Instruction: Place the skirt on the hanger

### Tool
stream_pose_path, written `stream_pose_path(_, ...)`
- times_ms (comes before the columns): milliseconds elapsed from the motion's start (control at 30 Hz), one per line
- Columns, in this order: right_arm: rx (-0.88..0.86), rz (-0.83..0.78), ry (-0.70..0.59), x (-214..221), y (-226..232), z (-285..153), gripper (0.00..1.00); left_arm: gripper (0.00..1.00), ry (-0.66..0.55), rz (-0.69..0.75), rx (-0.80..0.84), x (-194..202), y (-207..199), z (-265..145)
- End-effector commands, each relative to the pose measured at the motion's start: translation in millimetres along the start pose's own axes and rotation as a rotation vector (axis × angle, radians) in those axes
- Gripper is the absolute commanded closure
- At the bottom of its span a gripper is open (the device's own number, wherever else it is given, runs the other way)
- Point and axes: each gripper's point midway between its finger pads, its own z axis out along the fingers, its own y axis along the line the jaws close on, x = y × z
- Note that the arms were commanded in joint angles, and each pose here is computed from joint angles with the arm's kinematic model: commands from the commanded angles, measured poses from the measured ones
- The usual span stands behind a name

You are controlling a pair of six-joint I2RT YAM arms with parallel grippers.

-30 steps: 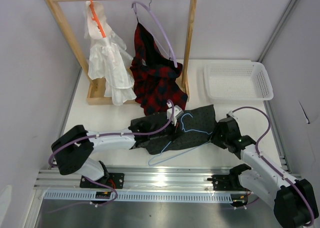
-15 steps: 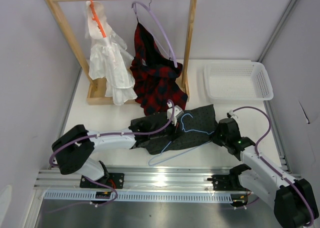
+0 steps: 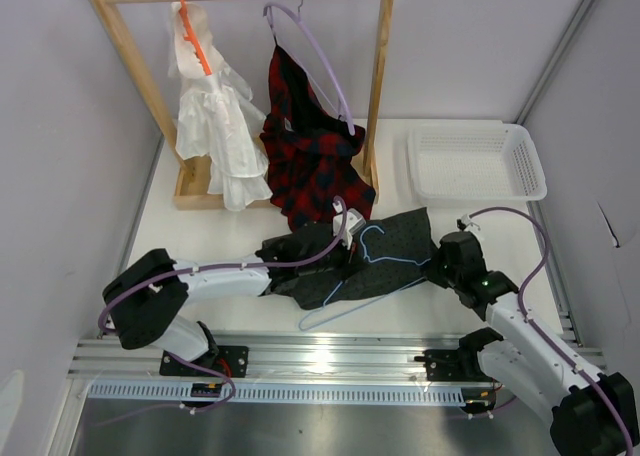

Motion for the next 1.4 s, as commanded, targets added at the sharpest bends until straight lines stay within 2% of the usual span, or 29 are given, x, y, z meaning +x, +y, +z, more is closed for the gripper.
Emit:
stream_pose_path(0,-0.027,-0.005,-0.07,-27.7,16.5,-15.3,1.0,1.0,-0.072,0.024,0.054,-27.7,-11.7,-3.5)
stream_pose_path(700,-0.068,-0.001,-0.093,-51.0,38.7,-36.4,1.0,1.0,-0.113,-0.02,-0.048,-28.2,26.9,-15.9)
stream_pose_path(1367,-0.09,-0.011,-0.107,-70.9,55.2,-50.7,1.0,1.0,-0.145,0.003,-0.154,-26.9,60.6,-21.9)
